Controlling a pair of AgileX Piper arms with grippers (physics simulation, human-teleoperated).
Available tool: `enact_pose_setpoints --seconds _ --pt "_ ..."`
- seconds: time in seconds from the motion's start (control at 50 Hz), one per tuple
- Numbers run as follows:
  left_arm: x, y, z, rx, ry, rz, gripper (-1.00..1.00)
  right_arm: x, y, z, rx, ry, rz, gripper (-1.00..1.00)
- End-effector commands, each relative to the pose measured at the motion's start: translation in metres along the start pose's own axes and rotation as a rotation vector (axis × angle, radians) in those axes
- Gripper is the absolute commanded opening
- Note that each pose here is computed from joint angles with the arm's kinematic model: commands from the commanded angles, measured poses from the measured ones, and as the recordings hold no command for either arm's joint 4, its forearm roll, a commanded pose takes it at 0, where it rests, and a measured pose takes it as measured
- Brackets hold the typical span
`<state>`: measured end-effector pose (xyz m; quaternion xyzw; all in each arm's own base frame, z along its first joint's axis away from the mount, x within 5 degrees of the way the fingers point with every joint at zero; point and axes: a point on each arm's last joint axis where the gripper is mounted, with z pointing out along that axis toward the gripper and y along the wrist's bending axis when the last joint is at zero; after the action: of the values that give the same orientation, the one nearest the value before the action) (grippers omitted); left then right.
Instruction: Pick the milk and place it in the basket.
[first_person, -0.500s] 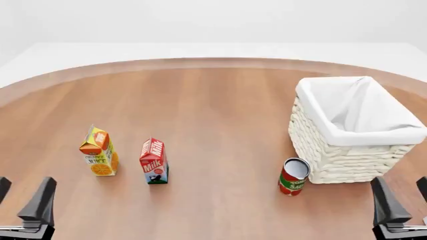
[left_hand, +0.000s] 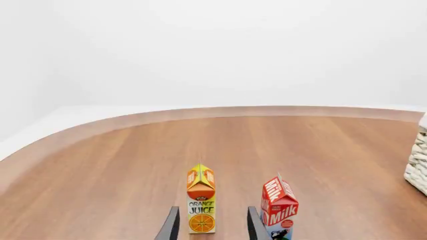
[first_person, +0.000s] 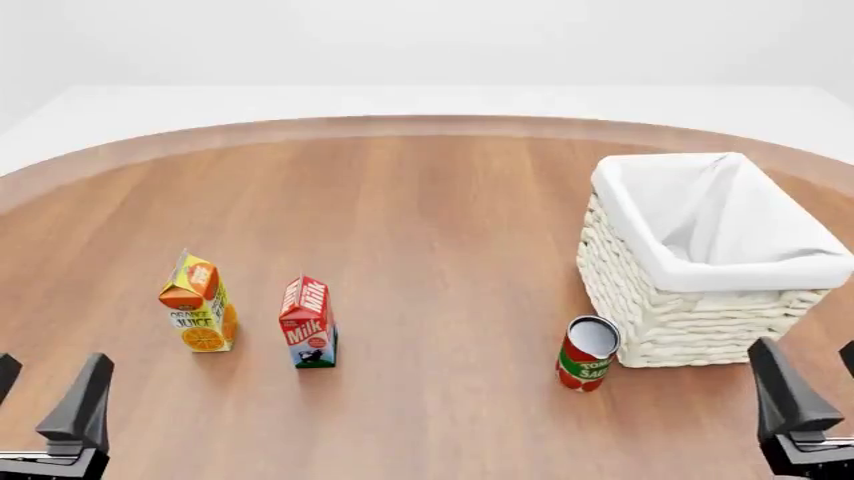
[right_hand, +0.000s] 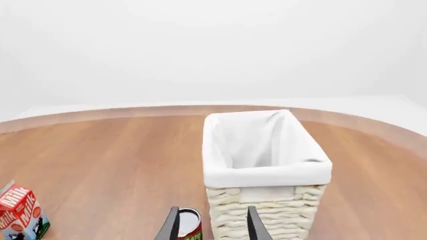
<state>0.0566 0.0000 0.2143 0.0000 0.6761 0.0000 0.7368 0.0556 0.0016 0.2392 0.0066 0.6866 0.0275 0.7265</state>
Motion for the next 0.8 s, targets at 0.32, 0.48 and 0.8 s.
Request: enact_pose_setpoints --seconds 0.32,0.48,0.8 --pt "0.000 0.000 0.000 0.000 0.000 0.000 1.00 -0.074 0.012 0.007 -0.144 0.084 0.104 1.00" --pt "0.000 0.000 0.000 0.000 0.000 0.000 1.00 -0.089 0.021 0.026 -0.202 0.157 0.151 1.00" --pt "0.000 0.000 0.000 0.000 0.000 0.000 1.00 -0.115 0.046 0.061 -0.321 0.261 0.180 1.00"
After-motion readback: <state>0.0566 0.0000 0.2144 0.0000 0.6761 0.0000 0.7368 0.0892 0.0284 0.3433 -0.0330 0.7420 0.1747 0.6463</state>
